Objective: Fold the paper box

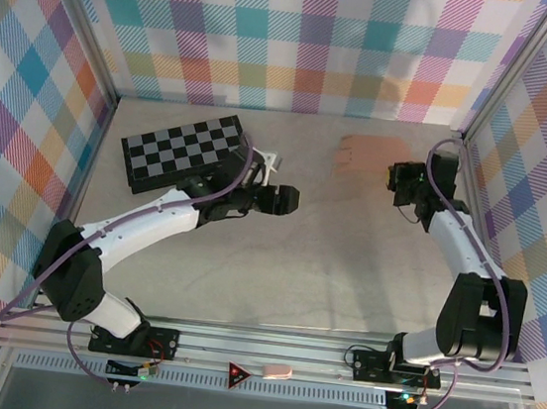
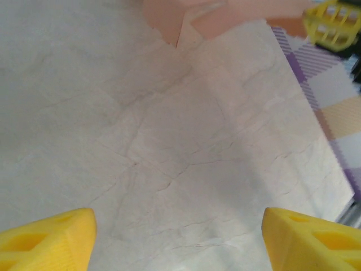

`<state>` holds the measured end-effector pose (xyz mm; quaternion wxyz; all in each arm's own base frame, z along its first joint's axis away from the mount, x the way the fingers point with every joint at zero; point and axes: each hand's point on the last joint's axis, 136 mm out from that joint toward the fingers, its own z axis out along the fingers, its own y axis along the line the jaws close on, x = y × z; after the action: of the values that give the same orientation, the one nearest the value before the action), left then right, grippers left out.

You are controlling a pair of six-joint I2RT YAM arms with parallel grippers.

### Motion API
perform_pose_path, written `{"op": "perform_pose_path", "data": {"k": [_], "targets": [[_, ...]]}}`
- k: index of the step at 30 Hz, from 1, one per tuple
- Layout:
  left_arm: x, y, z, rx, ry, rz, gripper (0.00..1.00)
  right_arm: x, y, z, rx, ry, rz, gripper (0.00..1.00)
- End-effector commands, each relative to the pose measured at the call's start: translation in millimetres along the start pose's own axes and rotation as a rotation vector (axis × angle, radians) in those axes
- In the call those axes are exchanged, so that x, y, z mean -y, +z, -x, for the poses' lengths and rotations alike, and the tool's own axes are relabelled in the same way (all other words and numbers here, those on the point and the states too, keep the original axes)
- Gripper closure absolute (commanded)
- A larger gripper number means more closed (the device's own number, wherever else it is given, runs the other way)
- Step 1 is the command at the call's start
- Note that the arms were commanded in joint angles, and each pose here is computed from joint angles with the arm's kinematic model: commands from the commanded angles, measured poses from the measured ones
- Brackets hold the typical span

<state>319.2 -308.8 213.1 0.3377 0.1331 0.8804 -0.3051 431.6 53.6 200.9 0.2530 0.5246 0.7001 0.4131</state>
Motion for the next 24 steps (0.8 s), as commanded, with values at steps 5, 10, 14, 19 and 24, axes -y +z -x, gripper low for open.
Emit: {"op": "perform_pose_path", "data": {"k": [5, 10, 14, 19, 24], "targets": [[22, 19, 21, 0.201, 0.492, 0.078, 0.12, -26, -29, -13, -0.037, -0.004, -0.061, 1.0], [29, 41, 43, 0.269, 0.541, 0.114, 0.02, -38, -41, -24, -0.072, 0.022, -0.08, 1.0], [28, 55, 67, 0.333, 0.538, 0.176, 0.0, -44, -52, -32, -0.08, 0.031, -0.095, 1.0], [36, 71, 82, 0.368, 0.528, 0.169, 0.0, -58, -63, -35, -0.086, 0.04, -0.081, 1.0], [30, 82, 94, 0.404, 0.485, 0.22, 0.0, -67, -71, -39, -0.096, 0.06, -0.066, 1.0]]}}
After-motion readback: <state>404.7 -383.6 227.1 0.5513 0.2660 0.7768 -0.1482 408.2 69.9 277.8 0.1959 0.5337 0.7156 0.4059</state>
